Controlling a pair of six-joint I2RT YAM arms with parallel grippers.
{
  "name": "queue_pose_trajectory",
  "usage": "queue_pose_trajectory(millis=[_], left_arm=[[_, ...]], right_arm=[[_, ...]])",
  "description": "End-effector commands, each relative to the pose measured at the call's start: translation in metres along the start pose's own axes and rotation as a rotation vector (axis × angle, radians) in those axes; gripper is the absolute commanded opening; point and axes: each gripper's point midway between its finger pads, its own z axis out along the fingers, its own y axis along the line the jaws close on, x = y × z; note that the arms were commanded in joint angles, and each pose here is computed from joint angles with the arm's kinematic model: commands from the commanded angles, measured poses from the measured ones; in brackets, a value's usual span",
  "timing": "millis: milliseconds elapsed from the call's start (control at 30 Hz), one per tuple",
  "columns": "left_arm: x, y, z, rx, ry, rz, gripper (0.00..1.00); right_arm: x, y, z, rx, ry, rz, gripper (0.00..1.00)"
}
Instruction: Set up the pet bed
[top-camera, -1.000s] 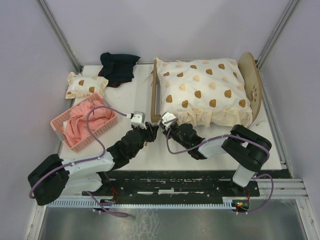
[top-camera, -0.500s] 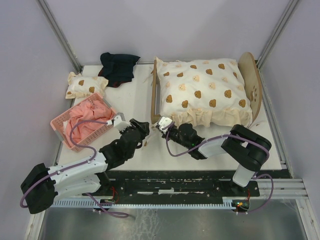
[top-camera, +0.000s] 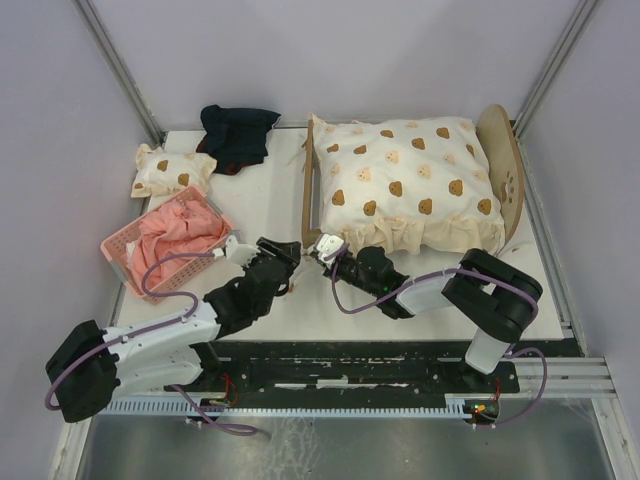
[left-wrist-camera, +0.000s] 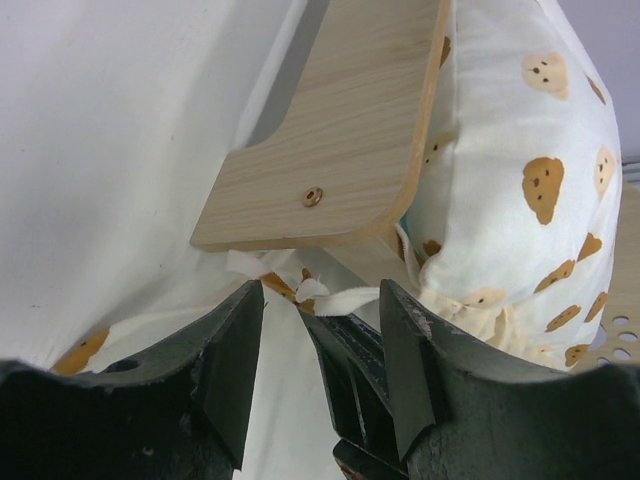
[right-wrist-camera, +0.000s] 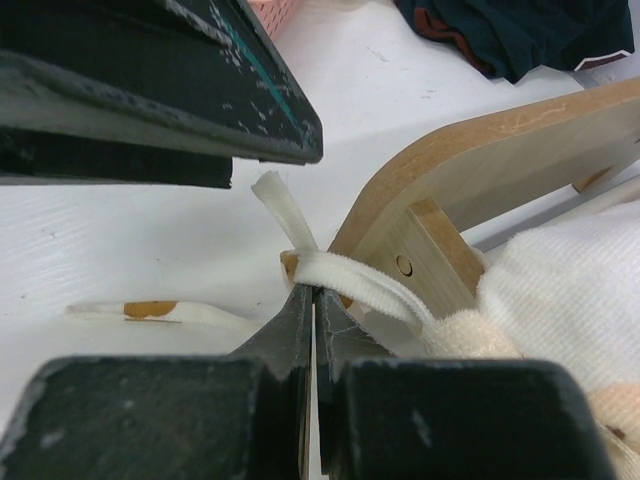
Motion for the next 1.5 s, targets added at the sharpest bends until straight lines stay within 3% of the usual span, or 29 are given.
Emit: queue_pose_trajectory(millis=[0,567,667,733,767,833,933,1167,1467], left_arm=[[-0.008,-0.015,0.005,-0.004,-0.037,-0.108,0.57],[0.009,-0.023,0.019,0.002,0.039,-0.153,0.44],[0.009,-0.02,0.02,-0.004,0.032,-0.158,0.33],[0.008,-0.019,0.021,-0.007,0.022,-0.158,0.11],[0.006,-0.019,0.021,-0.006,0.016,-0.157,0.06],[0.002,-0.023,0.022,0.004,0.001,-0.148,0.03],[-0.005,-0.028,0.023,0.017,-0.019,-0.116,0.03],[-0.016,-0.039,0.018,0.072,-0.044,-0.087,0.03],[-0.018,-0.046,0.016,0.105,-0.046,-0.094,0.03]], right_arm=[[-0.026,-0.005,0.009,0.002,-0.081,-0.006,0.02],[-0.024,-0.003,0.011,-0.014,-0.076,-0.024,0.02],[-0.025,-0.002,0.012,-0.018,-0.077,-0.025,0.02],[-0.024,-0.002,0.012,-0.018,-0.074,-0.028,0.02],[-0.024,-0.002,0.011,-0.019,-0.071,-0.029,0.02],[-0.023,-0.002,0.009,-0.012,-0.064,-0.009,0.06],[-0.025,-0.002,0.003,0.009,-0.058,0.115,0.24],[-0.004,-0.006,-0.02,0.224,-0.031,0.505,0.54],[-0.003,0.016,-0.008,0.335,-0.064,0.778,0.57]])
